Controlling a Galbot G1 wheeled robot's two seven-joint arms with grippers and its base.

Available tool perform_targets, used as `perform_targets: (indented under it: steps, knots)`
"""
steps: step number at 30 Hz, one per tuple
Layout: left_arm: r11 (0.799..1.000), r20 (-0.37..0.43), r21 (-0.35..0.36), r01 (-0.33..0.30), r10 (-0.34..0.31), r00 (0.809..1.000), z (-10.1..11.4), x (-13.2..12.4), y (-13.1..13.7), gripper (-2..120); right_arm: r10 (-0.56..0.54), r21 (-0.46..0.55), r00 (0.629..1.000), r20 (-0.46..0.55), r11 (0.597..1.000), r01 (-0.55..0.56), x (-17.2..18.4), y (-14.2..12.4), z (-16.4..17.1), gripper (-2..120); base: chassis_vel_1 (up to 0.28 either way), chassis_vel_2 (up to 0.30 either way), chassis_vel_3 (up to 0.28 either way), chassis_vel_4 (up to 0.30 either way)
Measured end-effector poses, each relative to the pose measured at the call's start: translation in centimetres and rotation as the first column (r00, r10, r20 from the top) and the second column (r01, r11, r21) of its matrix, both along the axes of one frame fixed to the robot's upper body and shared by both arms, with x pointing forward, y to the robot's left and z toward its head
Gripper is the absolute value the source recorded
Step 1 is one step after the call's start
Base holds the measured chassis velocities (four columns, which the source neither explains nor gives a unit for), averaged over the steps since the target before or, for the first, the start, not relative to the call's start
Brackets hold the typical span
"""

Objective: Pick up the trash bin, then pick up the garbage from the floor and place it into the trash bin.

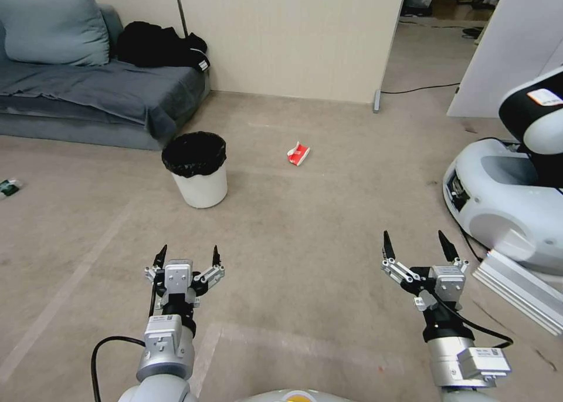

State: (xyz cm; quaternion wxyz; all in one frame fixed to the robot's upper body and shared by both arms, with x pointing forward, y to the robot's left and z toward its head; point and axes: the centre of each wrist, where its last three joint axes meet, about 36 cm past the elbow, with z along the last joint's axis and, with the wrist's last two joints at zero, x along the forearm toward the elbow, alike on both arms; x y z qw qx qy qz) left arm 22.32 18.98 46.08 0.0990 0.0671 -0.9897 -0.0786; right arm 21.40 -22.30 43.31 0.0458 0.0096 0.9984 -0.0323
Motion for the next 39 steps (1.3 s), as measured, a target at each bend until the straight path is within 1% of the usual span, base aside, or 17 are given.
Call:
perform_targets:
  steps: [19, 26, 39]
  knots:
    - [1.0, 0.005, 0.007, -0.001, 0.001, 1.0, 0.18, -0.01, 0.21, 100, 0.01, -0.01, 1.0, 0.007, 1.0, -0.01, -0.07, -0.01, -0.23, 100, -0.221, 0.232, 0.219, -0.224]
    - [1.0, 0.005, 0.006, -0.001, 0.001, 1.0, 0.2, 0.02, 0.21, 100, 0.018, -0.011, 1.0, 0.023, 1.0, -0.018, -0.01, -0.05, -0.27, 100, -0.192, 0.158, 0.175, -0.173]
    - [1.0, 0.006, 0.005, -0.003, 0.003, 1.0, 0.25, 0.04, 0.2, 100, 0.023, -0.009, 0.999, 0.028, 1.0, -0.023, -0.01, -0.05, -0.42, 100, 0.007, 0.001, 0.001, -0.001]
